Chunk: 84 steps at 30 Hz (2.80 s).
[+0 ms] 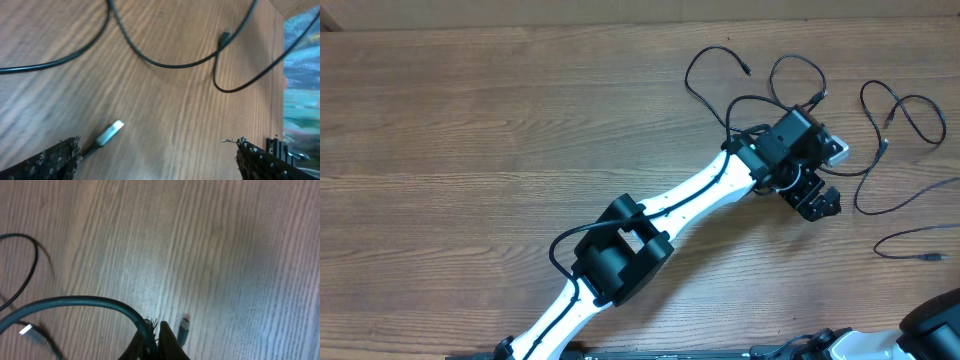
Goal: Untangle cables
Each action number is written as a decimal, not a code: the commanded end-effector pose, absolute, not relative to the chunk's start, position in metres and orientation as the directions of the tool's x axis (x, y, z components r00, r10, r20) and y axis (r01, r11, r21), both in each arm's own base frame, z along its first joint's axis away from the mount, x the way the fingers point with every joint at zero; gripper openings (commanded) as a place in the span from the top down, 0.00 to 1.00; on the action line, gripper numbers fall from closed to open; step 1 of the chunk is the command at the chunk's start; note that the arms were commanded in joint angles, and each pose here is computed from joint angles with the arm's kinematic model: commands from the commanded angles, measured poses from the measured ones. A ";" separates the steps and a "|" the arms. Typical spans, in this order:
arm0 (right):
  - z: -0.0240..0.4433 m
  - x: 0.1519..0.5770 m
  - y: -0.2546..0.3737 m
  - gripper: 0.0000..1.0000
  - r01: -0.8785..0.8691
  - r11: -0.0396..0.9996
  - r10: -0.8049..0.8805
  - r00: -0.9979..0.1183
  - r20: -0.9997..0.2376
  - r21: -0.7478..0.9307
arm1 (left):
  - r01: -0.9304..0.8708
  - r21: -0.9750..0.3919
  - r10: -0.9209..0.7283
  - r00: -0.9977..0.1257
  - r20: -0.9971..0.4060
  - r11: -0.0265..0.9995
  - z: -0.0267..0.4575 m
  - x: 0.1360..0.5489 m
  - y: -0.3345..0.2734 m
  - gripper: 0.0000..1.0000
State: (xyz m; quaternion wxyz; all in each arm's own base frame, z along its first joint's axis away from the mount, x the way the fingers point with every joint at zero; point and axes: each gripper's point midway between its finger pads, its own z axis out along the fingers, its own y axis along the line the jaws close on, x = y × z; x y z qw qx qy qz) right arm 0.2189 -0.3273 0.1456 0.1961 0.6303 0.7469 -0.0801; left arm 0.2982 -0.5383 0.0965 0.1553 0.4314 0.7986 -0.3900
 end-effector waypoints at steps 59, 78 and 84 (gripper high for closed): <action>0.188 0.318 -0.251 0.97 0.896 0.401 0.850 -0.286 -0.443 0.191 | 0.723 -0.209 0.462 -0.608 -0.646 0.658 0.344 0.352 -0.326 0.00; 0.228 0.193 -0.345 0.96 0.987 -0.032 0.872 0.103 -0.479 0.154 | 0.749 -0.178 0.491 -0.575 -0.655 0.638 0.344 0.353 -0.326 0.00; 0.173 0.205 -0.355 0.96 0.996 -0.034 0.922 0.061 -0.382 0.077 | 0.745 -0.164 0.493 -0.572 -0.655 0.646 0.343 0.355 -0.324 0.00</action>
